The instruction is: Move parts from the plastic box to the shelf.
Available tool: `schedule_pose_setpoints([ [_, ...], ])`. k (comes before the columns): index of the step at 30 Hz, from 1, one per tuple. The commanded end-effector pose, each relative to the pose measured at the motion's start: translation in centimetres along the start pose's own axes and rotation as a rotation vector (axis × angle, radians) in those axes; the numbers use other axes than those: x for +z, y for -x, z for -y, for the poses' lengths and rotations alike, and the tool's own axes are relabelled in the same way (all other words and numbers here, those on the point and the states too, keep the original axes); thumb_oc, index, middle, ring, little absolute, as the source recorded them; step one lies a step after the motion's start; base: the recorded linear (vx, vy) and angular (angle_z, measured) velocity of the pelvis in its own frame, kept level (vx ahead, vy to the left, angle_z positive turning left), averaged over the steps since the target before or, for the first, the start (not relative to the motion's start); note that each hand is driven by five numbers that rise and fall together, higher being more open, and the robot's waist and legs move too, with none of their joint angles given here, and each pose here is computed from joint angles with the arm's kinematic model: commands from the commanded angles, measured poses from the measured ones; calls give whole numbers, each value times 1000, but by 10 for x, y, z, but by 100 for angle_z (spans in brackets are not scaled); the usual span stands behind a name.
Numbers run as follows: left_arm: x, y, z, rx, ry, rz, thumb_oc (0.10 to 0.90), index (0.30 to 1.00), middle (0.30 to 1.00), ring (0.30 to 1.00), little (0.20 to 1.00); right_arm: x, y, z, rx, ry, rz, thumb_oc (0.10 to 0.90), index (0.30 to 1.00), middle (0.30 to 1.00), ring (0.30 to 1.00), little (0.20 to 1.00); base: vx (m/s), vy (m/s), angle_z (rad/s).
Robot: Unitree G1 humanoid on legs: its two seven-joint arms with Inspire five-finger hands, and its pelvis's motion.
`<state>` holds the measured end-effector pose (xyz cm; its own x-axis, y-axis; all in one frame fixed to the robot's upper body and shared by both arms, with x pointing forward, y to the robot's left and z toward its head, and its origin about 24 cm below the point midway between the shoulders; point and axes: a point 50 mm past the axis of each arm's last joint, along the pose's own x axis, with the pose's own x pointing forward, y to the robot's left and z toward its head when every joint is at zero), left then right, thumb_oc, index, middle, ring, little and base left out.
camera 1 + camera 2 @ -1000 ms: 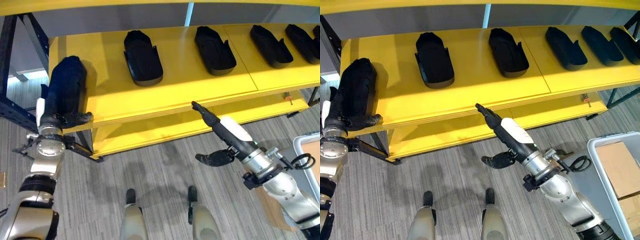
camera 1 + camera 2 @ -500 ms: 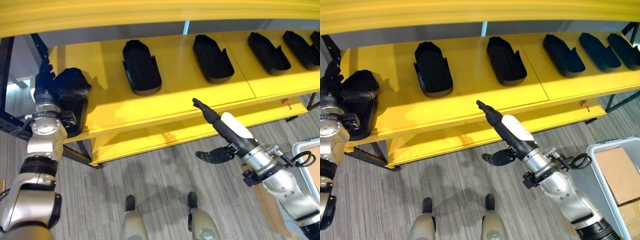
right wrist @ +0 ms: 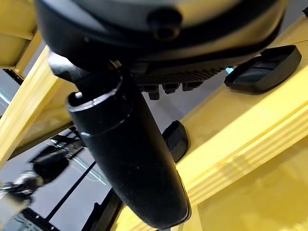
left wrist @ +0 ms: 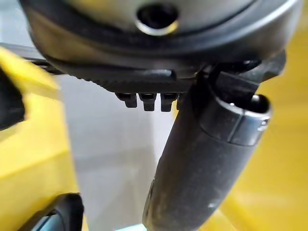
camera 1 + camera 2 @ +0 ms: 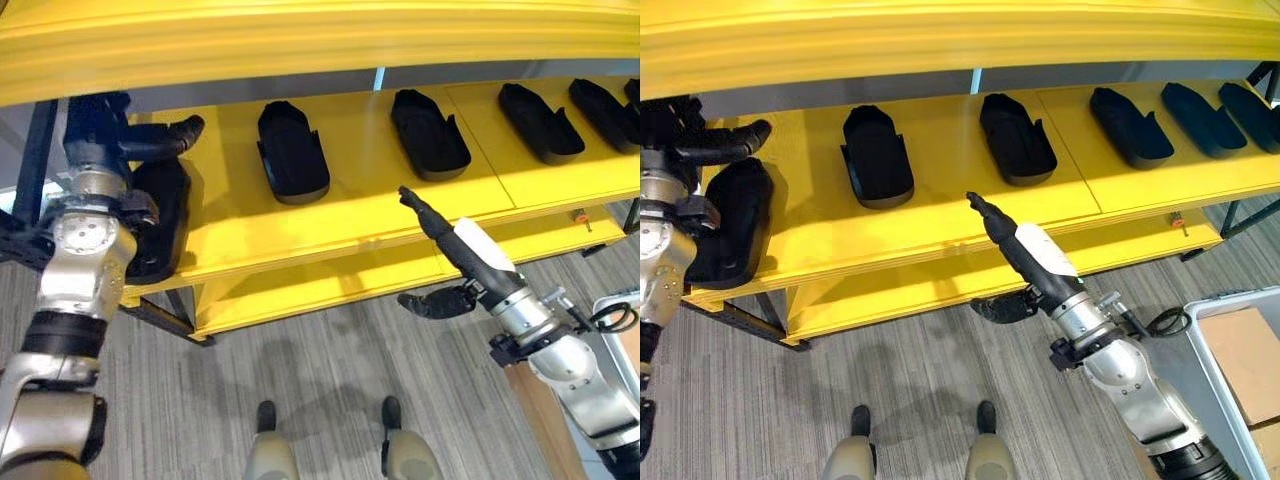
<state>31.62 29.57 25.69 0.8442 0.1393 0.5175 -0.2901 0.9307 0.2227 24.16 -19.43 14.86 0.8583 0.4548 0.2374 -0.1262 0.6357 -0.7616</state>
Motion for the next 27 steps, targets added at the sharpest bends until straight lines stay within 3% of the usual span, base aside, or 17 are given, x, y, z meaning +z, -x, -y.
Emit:
schedule_pose_setpoints([
  [1,32,19,-26,35,-266,220,900,1000,1000,1000,1000,18,7,15,-76,33,102,900,1000,1000,1000,1000,0,0,0],
  [6,30,89,-29,29,-560,276,900,1000,1000,1000,1000,17,13,18,-85,27,95,900,1000,1000,1000,1000,10,-12,5],
  [15,31,138,-20,-105,-959,308,900,1000,1000,1000,1000,20,24,19,-88,36,99,900,1000,1000,1000,1000,-1,-11,4],
  [24,10,177,-30,-166,-982,114,900,1000,1000,1000,1000,21,33,24,-103,44,81,900,1000,1000,1000,1000,-11,-1,6],
  [27,-9,191,-33,-249,-1046,4,900,1000,1000,1000,1000,18,33,23,-94,47,65,900,1000,1000,1000,1000,-24,4,5],
])
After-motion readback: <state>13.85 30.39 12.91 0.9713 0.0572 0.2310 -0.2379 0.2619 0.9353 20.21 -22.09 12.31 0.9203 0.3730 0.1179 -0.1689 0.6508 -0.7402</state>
